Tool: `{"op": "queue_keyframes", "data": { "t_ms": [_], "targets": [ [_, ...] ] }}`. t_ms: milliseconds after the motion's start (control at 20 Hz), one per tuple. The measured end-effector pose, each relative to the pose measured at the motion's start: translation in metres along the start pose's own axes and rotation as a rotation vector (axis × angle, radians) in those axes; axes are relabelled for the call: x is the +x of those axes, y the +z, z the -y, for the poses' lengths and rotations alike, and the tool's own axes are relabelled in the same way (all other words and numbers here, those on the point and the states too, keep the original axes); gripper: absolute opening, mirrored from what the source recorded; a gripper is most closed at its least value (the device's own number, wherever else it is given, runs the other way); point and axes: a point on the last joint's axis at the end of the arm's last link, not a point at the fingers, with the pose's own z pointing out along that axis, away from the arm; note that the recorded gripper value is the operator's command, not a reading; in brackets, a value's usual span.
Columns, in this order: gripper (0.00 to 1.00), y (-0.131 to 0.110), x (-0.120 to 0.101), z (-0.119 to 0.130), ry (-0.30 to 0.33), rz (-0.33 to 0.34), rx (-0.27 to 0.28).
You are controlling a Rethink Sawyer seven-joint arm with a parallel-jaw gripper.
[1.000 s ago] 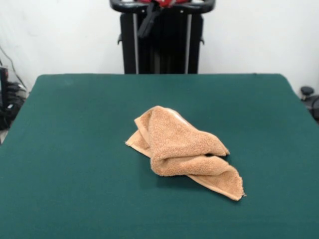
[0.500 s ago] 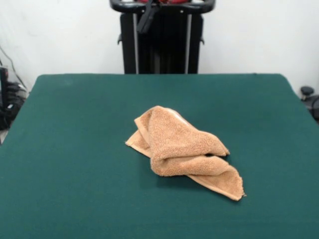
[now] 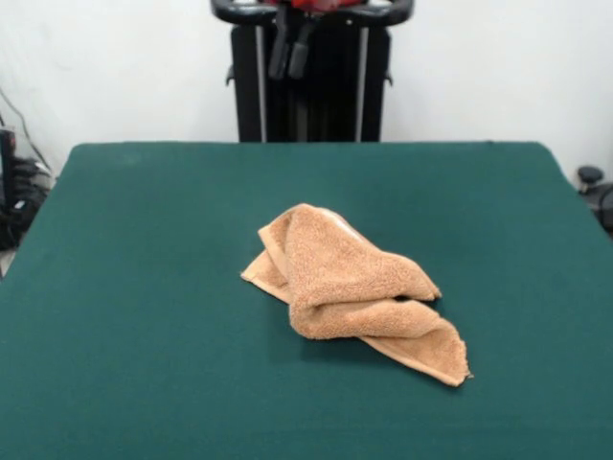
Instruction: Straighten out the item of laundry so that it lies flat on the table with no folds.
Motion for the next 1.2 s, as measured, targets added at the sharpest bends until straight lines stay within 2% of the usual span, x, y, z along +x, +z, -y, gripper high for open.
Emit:
{"op": "queue_keyframes", "data": {
  "t_ms": [150, 350, 450, 500, 700, 750, 850, 950, 1200],
  "targets": [
    [1.00, 0.015, 0.004, -0.002, 0.017, -0.078, 0.025],
    [1.00, 0.024, 0.022, 0.003, -0.049, -0.143, 0.006],
    [1.00, 0.025, 0.029, 0.005, -0.076, -0.162, -0.007],
    [1.00, 0.025, 0.042, 0.009, -0.114, -0.191, -0.027],
    [1.00, 0.019, 0.063, 0.015, -0.159, -0.232, -0.056],
    [1.00, 0.013, 0.077, 0.019, -0.170, -0.254, -0.057],
    [1.00, 0.009, 0.084, 0.022, -0.172, -0.263, -0.052],
    [1.00, -0.002, 0.103, 0.039, -0.174, -0.258, 0.006],
    [1.00, -0.025, 0.143, 0.095, -0.276, -0.252, 0.163]
  ]
}}
